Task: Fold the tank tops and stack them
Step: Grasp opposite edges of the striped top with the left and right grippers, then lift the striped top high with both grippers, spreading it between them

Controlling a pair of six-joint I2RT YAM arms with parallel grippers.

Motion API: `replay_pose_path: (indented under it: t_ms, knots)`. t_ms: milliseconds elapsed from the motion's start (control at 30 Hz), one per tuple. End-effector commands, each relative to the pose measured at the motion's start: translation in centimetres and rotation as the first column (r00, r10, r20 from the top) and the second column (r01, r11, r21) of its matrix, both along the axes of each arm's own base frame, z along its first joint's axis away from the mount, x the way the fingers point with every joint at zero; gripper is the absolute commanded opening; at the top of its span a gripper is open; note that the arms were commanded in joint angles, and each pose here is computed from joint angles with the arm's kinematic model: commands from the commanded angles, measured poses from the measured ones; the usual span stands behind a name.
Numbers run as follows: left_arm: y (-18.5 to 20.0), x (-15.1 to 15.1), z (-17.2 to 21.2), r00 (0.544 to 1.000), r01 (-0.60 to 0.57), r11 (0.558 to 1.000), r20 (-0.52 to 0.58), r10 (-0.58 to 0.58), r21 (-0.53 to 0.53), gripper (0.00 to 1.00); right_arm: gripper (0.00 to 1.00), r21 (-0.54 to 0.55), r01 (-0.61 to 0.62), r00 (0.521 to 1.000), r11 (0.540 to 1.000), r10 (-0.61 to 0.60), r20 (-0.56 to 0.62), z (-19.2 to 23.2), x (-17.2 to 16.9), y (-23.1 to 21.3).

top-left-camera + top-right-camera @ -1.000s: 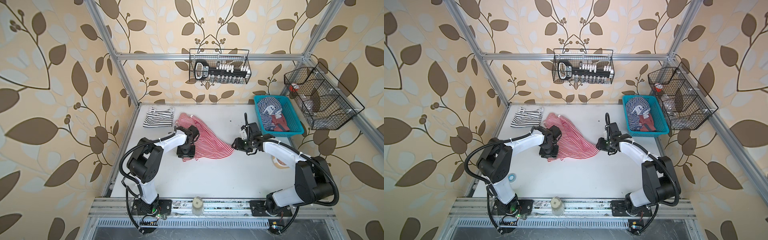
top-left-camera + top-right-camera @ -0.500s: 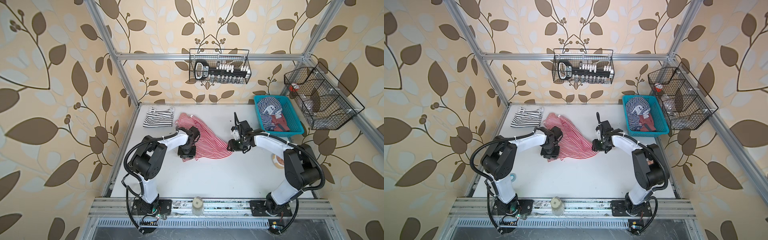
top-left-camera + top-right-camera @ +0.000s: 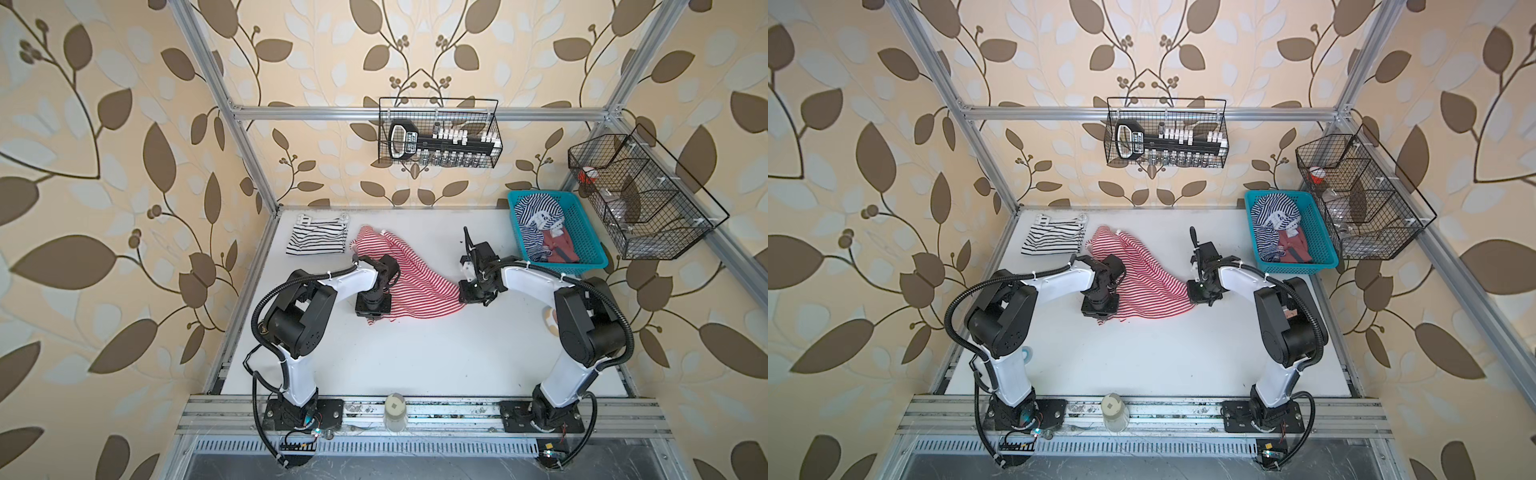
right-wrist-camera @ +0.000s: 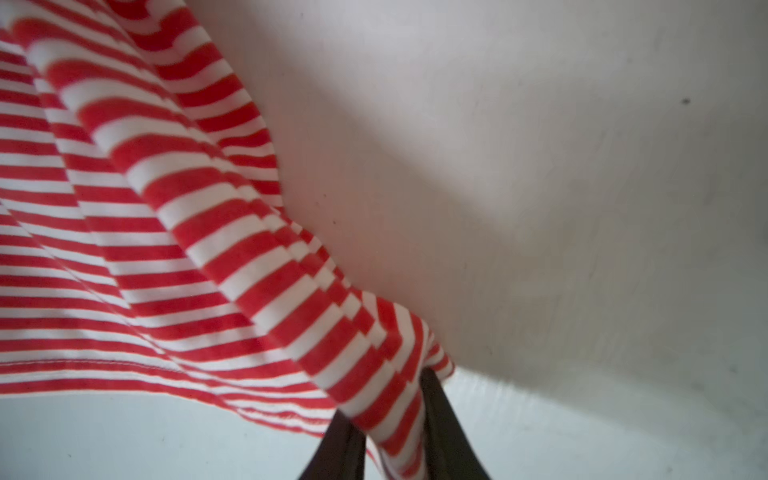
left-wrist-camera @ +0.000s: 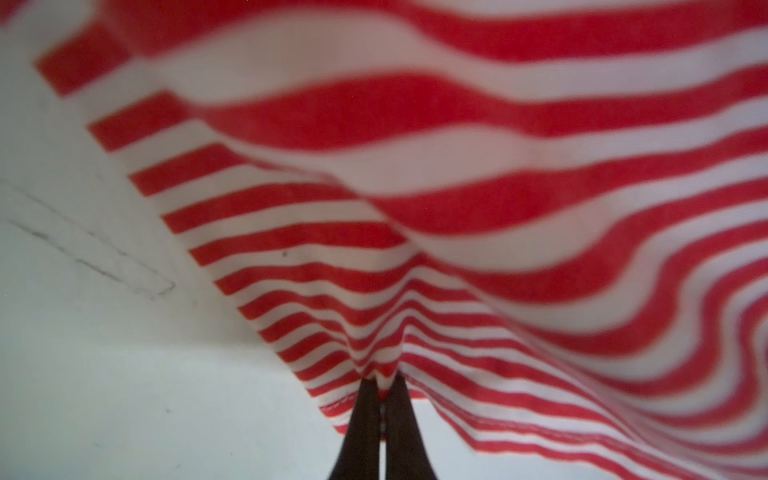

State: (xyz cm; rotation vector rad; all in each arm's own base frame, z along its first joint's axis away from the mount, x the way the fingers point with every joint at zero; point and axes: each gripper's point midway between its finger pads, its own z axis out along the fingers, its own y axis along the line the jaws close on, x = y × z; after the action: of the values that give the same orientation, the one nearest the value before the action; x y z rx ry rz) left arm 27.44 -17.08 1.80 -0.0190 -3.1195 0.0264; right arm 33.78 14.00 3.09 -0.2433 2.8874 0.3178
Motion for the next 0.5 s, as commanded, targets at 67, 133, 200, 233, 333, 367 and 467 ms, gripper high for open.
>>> replay_pose_path:
  t_ms: [67, 133, 200, 233, 333, 367, 467]
  knots:
    - [0.7, -0.3, 2.4, 1.0, -0.002, 1.0, 0.024, 0.002, 0.018, 0.0, 0.0, 0.001, -0.013, 1.0, 1.0, 0.013, 0.023, 2.6, 0.1, -0.1]
    - [0.6, 0.7, 5.1, 0.995, -0.003, 1.0, 0.097, 0.003, -0.004, 0.0, 0.0, 0.038, -0.027, 0.998, 0.999, 0.025, 0.054, 4.9, 0.0, 0.4]
    - [0.6, 1.7, 8.4, 0.983, -0.005, 1.0, 0.183, 0.01, -0.028, 0.0, 0.0, 0.075, -0.034, 0.994, 0.997, 0.026, 0.107, 7.6, 0.1, 0.8]
    - [0.6, 2.3, 10.4, 0.972, -0.007, 0.999, 0.233, 0.017, -0.047, 0.0, 0.0, 0.096, -0.035, 0.99, 0.995, 0.021, 0.142, 9.3, 0.3, 0.9]
    - [0.9, 3.9, 15.7, 0.929, -0.011, 0.994, 0.367, 0.051, -0.111, 0.0, 0.0, 0.171, -0.03, 0.966, 0.985, -0.015, 0.257, 14.5, 0.9, 1.0]
    - [1.0, 4.2, 17.2, 0.913, -0.01, 0.991, 0.402, 0.064, -0.134, 0.0, 0.0, 0.197, -0.027, 0.958, 0.98, -0.031, 0.287, 15.9, 1.0, 1.0]
    - [1.5, 5.0, 21.6, 0.867, 0.003, 0.983, 0.491, 0.088, -0.182, 0.0, 0.0, 0.281, -0.033, 0.922, 0.959, -0.08, 0.38, 20.9, 1.4, 0.7]
